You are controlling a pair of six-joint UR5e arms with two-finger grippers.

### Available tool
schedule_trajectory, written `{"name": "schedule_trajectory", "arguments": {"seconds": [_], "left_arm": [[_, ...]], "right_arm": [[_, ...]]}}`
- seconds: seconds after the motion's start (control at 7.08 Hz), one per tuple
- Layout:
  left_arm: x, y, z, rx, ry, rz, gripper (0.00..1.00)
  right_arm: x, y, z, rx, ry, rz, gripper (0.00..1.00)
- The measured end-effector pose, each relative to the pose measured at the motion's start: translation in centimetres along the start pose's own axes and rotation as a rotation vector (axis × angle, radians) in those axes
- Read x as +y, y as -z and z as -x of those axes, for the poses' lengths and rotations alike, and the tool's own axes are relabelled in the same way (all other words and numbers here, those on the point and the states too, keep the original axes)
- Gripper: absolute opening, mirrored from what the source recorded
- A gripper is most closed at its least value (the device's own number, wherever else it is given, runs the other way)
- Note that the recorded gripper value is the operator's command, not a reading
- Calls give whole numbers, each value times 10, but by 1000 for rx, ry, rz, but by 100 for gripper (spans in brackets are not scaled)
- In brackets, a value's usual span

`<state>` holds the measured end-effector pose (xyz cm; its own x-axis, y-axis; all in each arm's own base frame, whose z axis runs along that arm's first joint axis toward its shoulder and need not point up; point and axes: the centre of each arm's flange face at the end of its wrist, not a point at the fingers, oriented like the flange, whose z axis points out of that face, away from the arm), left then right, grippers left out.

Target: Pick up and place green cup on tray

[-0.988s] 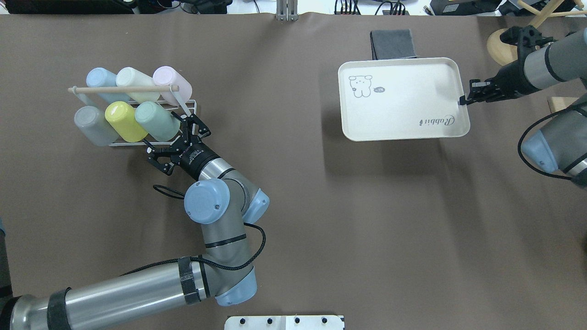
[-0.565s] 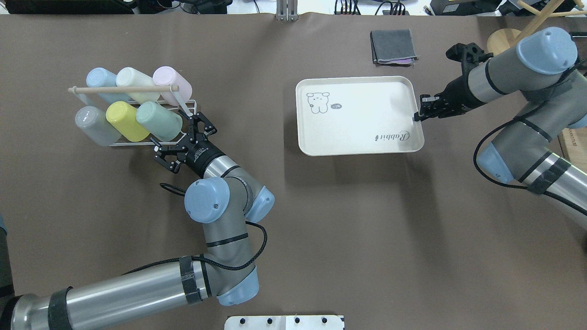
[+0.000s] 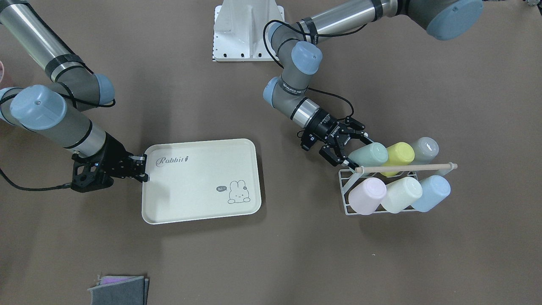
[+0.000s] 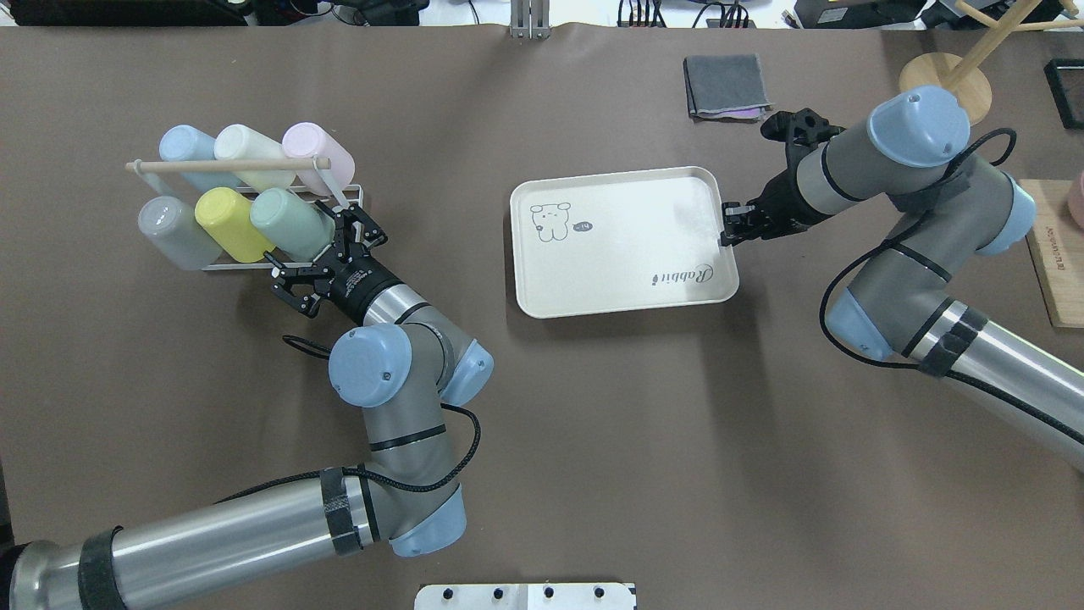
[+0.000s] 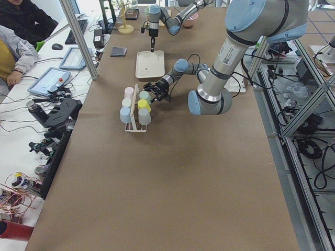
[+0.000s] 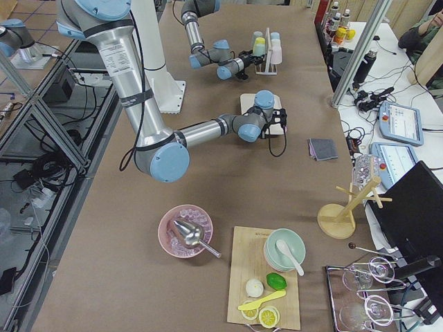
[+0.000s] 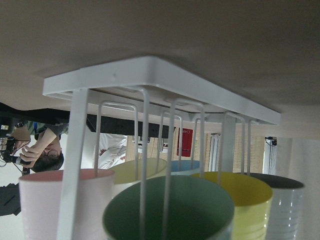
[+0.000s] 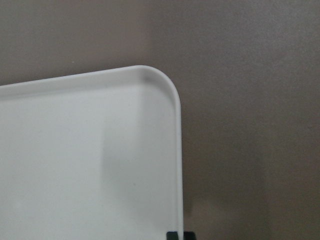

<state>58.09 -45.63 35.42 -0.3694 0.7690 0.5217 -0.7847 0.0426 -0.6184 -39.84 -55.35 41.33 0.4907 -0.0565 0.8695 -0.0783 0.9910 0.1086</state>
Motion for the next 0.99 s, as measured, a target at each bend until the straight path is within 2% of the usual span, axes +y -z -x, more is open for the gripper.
{"name": "schedule_trajectory", "arguments": {"seconds": [0.28, 0.42, 0.56, 0.71, 0.99], "left_arm": [[1, -13, -2, 14, 1, 12, 86], [1, -16, -3, 17, 1, 15, 73], [-1, -19, -5, 19, -1, 17, 51], [-1, -19, -5, 20, -1, 17, 35], [7, -17, -4, 21, -12, 22, 34]], "right_arm": [[2, -17, 35, 30, 6, -3, 0], [2, -24, 56, 47, 5, -6, 0], [1, -26, 74, 55, -3, -6, 0], [2, -28, 86, 55, -10, -5, 0], [6, -28, 96, 48, -23, -4, 0]]}}
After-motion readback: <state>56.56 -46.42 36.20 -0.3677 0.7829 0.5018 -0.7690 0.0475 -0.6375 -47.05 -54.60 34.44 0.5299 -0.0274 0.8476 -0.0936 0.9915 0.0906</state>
